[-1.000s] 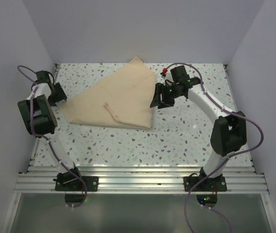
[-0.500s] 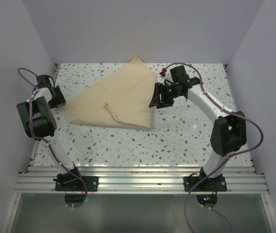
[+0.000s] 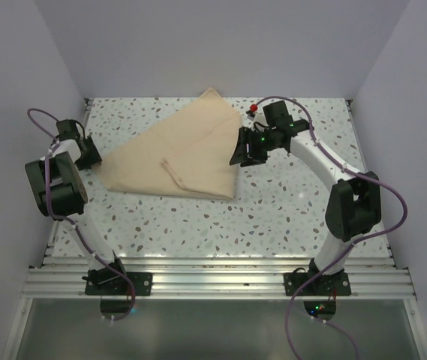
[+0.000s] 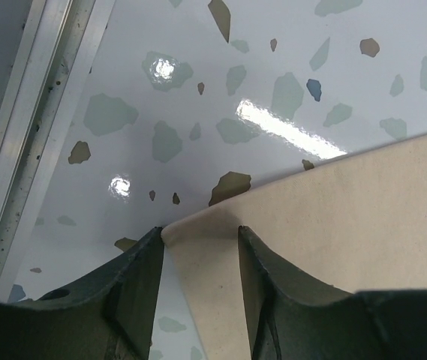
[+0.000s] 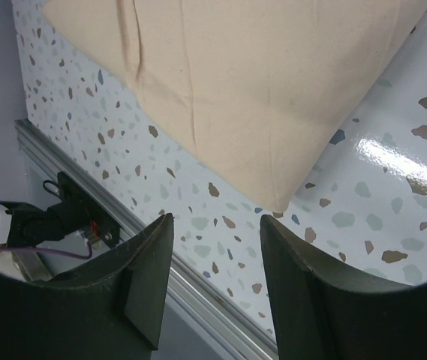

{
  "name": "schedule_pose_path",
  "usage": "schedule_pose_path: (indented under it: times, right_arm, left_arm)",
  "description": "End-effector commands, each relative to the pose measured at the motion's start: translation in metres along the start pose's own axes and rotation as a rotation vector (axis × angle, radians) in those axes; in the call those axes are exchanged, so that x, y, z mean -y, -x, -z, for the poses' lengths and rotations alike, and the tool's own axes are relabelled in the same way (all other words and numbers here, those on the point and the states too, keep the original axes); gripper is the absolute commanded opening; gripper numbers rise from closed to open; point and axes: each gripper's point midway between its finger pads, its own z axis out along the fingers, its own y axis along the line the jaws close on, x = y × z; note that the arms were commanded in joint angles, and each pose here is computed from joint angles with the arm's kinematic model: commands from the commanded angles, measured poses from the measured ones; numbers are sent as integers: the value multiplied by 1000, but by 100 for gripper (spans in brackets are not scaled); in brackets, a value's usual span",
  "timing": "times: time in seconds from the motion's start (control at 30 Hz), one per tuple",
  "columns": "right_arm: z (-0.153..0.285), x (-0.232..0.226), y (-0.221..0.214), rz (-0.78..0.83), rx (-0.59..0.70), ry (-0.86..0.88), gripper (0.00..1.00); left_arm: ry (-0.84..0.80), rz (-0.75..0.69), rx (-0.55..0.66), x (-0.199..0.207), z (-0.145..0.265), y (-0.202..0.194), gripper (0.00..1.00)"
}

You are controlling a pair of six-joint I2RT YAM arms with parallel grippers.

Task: Prepare the surgical pack

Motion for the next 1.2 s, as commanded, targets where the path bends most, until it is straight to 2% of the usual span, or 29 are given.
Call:
schedule_pose_path:
  times: [0.0,0.13,0.33,0.43,0.57,0.67,0.77,0.83,1.0,1.07,1.1,1.17]
  right_arm:
    - [5,-6,2,15,11,22,54]
    - [6,-6,0,16,12,18,54]
    - [3,-4,0,13,9,19,54]
    - [3,-3,0,13,10,13,54]
    - [1,-2,-1,12,4,9,54]
    - [3,-1,-1,10,5,3,54]
    - [3,0,2,16,5,-14,54]
    - [2,1,1,4,-3,-14,53]
    - [-10,-8,-2,-28,-20,30,48]
    - [-25,-18,-12,-40,-80,61,40]
    - [-28,-26,-9,-27,-81,70,30]
    - [-40,-41,-9,-10,-88,85,19]
  left_arm:
    - [-23,5,-139,2,-19,-45,47]
    - [-17,11,-136,0,-22,-45,43]
    - [-58,26,-109,10,-18,-38,31]
    - [-96,42,-104,17,-13,-37,22]
    - [-174,64,-76,40,8,-29,0]
    - [-218,103,-59,57,26,-26,0]
    - [-244,118,-91,76,42,-34,0]
    - [-265,95,-91,91,61,-37,0]
    - [-332,77,-36,120,112,-32,0]
    - [-370,95,-20,131,135,-29,0]
    - [-397,101,-11,137,144,-28,0]
    - [-444,116,21,152,167,-25,0]
